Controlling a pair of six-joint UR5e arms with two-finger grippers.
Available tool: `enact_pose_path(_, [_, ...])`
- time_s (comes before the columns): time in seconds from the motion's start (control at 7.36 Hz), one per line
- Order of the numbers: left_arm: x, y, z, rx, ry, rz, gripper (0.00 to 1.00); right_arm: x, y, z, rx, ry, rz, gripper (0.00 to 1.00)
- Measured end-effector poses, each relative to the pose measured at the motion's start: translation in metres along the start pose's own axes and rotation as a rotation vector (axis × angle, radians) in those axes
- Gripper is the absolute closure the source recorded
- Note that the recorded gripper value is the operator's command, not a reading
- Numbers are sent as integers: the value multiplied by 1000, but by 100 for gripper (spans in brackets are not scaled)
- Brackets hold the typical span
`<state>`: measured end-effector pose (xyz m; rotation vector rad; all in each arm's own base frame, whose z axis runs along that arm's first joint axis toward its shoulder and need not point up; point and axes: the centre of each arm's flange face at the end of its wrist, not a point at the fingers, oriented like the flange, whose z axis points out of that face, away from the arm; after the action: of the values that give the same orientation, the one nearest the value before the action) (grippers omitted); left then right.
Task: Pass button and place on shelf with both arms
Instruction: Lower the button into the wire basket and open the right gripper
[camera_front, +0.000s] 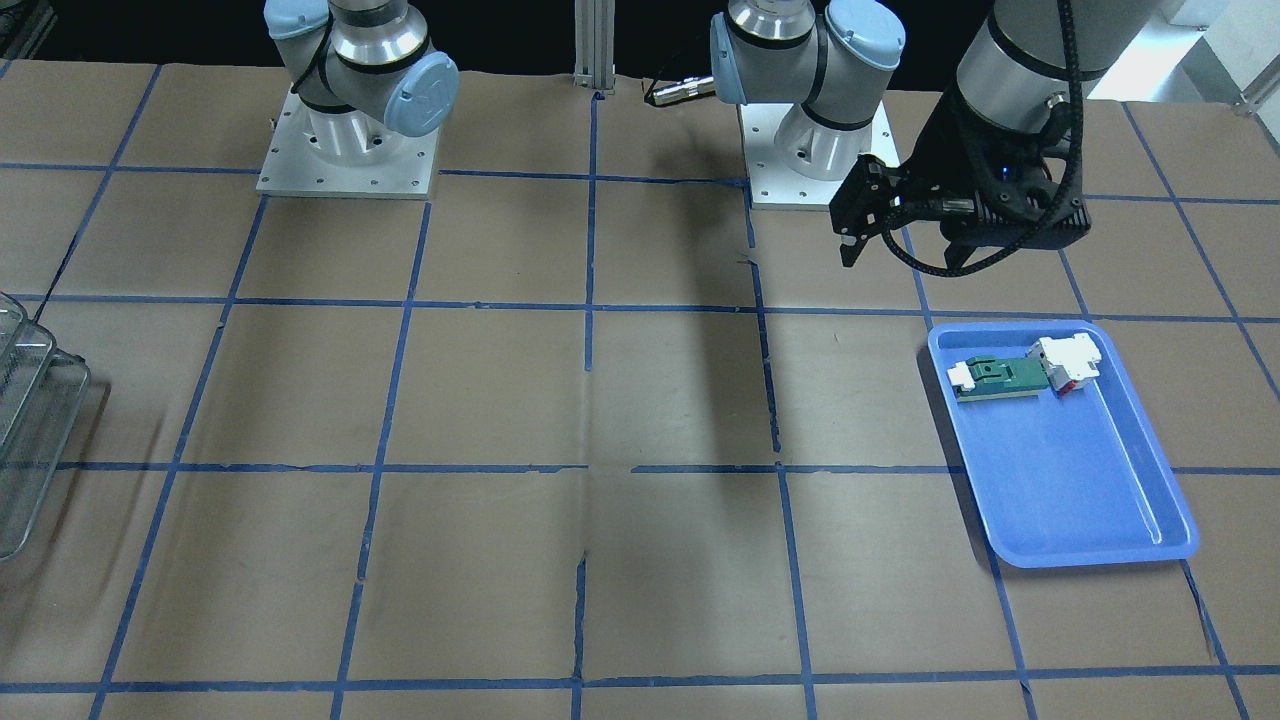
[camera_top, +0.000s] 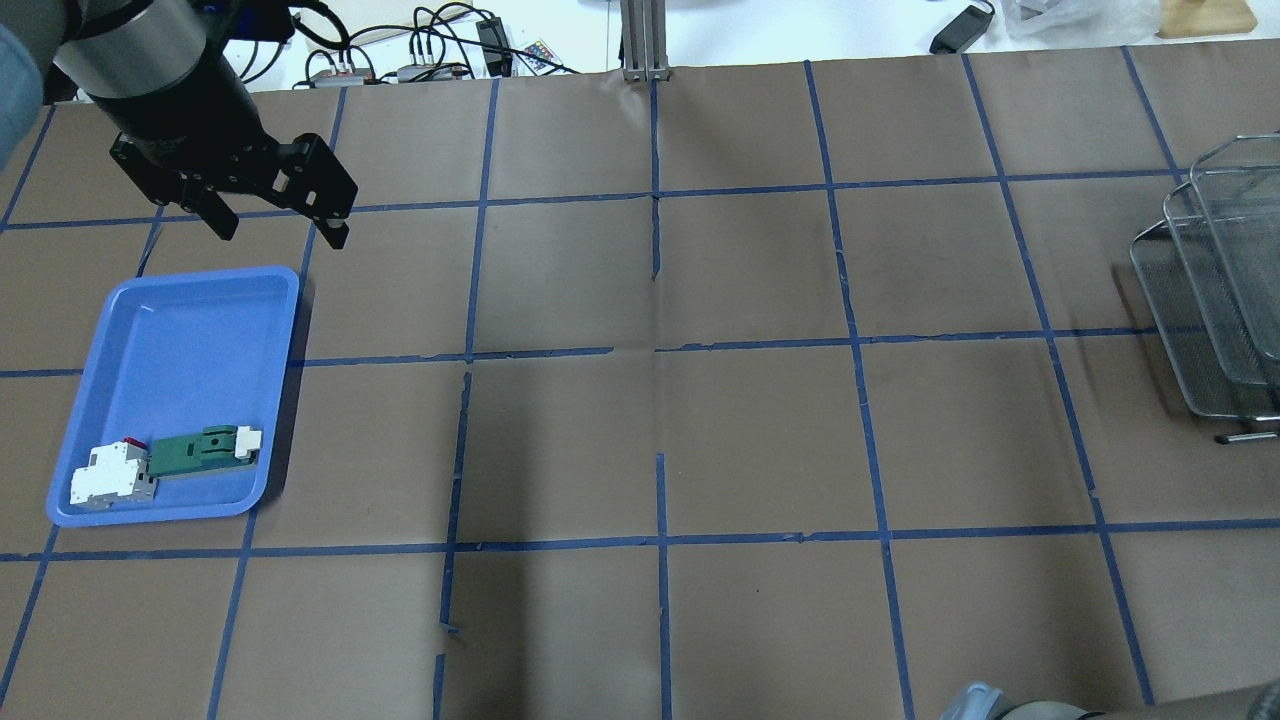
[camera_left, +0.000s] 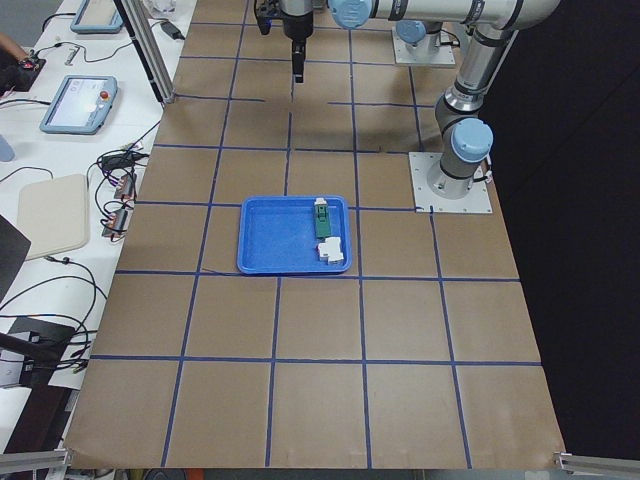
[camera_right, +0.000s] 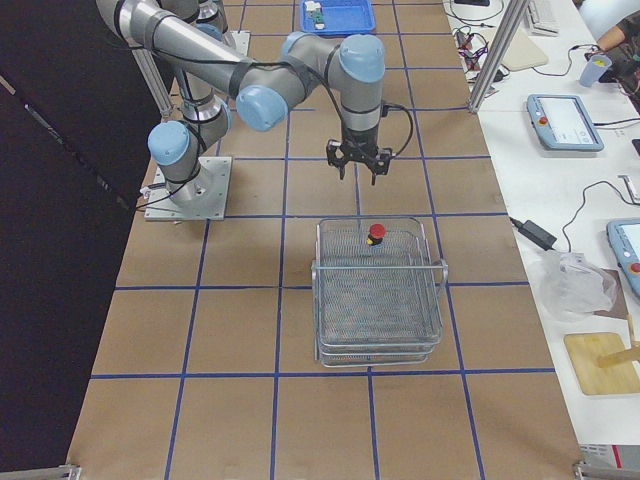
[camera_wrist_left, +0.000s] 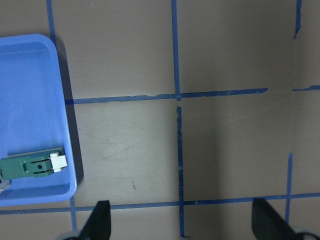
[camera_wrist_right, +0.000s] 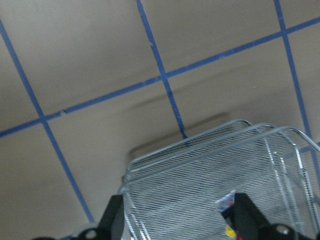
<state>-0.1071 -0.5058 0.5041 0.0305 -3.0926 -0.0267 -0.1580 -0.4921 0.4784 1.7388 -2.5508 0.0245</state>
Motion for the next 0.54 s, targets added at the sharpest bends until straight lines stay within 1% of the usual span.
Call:
enact_pose_path(0.14, [3, -1, 0, 5, 9, -15, 0, -33, -38, -13, 17, -42, 104, 3])
enact_pose_path(0.27, [6, -3, -1, 21, 12, -15, 0, -59, -78, -25, 29, -51, 183, 0])
enact_pose_path(0.41, [10, -5, -1, 38, 14, -10, 0, -79, -123, -36, 36, -39, 251, 0])
enact_pose_path(0.54, [13, -7, 0, 45, 14, -4, 0, -98, -167, -43, 45, -24, 337, 0])
